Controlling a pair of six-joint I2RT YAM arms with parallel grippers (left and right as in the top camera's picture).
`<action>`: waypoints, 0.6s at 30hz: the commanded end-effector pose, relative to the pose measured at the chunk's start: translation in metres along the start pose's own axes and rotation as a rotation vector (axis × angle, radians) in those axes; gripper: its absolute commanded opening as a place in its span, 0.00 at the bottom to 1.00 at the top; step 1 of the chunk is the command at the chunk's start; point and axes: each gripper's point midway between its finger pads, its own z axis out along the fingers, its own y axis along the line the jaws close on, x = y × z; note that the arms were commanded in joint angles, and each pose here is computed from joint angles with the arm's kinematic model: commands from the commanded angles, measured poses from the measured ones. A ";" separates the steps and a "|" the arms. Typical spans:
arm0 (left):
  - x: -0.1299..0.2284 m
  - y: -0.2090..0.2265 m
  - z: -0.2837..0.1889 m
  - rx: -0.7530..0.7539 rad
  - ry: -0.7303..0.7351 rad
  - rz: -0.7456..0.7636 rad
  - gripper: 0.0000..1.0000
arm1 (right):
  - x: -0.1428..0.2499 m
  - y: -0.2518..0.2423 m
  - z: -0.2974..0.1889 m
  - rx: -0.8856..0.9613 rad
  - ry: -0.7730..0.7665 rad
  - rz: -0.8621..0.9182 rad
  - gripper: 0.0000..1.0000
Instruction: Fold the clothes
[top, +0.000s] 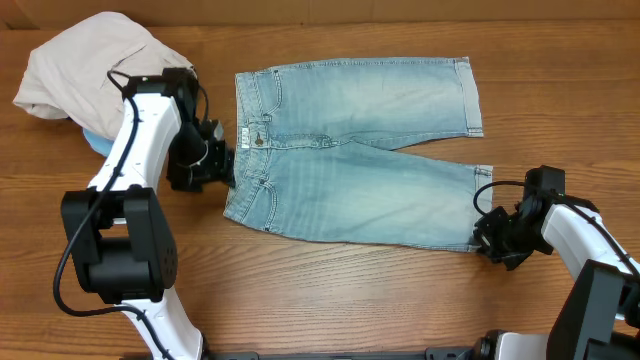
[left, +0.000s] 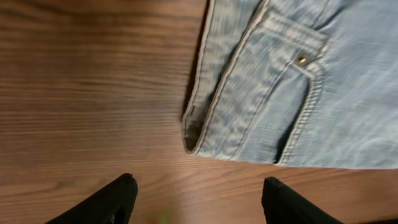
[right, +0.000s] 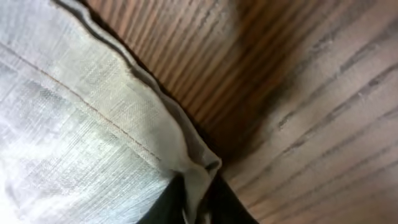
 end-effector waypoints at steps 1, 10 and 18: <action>0.007 0.002 0.014 -0.012 0.014 -0.033 0.63 | 0.001 -0.003 0.002 0.009 -0.005 0.006 0.09; 0.000 -0.006 0.076 0.099 -0.052 -0.081 0.52 | -0.001 -0.003 0.002 0.008 -0.012 0.003 0.10; 0.011 -0.005 0.097 0.116 -0.036 -0.135 0.25 | -0.001 -0.003 0.002 0.009 -0.013 -0.008 0.10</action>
